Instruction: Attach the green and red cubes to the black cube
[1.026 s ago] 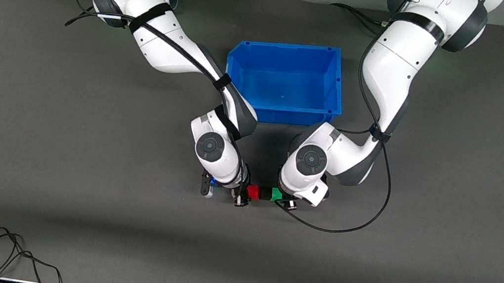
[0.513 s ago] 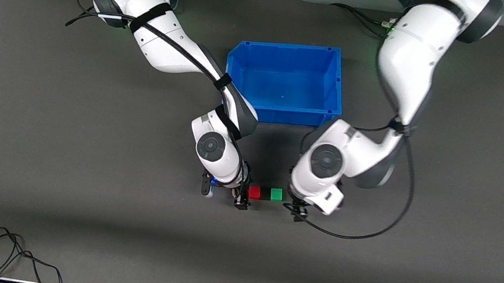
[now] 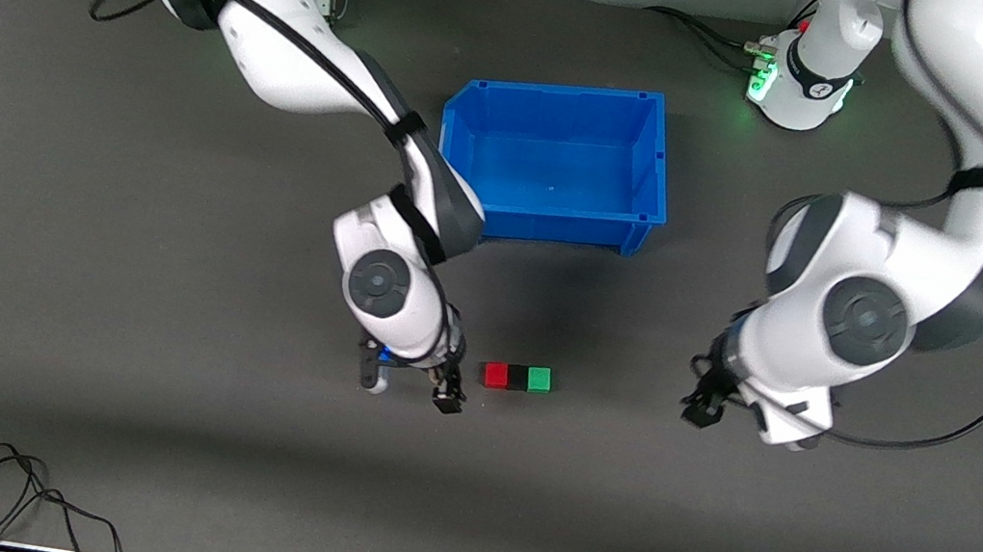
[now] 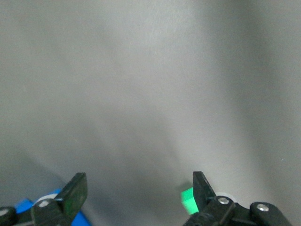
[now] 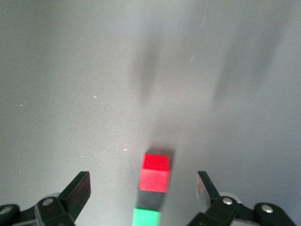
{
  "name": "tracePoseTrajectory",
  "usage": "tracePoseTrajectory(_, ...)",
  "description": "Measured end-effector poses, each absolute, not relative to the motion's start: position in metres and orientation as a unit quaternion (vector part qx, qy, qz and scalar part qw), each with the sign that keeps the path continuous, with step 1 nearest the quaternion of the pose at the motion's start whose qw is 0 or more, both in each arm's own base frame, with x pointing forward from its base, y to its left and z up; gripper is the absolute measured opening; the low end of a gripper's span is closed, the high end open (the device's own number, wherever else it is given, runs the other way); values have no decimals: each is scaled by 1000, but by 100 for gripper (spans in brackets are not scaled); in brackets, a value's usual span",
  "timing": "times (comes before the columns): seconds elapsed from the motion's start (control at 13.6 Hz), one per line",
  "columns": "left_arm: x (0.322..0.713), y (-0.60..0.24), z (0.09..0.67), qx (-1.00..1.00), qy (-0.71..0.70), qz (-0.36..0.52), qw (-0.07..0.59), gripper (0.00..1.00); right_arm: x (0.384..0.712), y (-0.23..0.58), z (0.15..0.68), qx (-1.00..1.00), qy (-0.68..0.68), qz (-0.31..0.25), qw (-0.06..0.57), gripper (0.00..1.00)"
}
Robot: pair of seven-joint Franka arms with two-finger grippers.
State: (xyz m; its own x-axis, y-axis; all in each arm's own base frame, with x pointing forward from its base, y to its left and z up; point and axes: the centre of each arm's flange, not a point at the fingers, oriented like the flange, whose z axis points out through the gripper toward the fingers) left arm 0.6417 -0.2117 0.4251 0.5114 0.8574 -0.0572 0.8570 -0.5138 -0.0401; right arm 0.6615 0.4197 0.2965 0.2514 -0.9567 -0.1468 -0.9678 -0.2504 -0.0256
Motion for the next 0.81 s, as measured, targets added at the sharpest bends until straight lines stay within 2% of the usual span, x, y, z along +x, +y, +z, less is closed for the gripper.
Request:
tracePoseTrajectory(0.22,621,-162,447,-920,-390,48,18,100,662,368,378,-854,516,71,16,100)
tracePoseTrajectory(0.44,601,-73,505,-958,-275,72,19,100,652,296,458,-918,382,106,-15,100)
tracePoseTrajectory(0.59,577,-20,552,-970,-234,70,12,100,643,237,509,-946,300,125,-20,100)
tracePoseTrajectory(0.81,549,-7,597,-983,-175,53,5,100,630,138,574,-972,197,130,1,100)
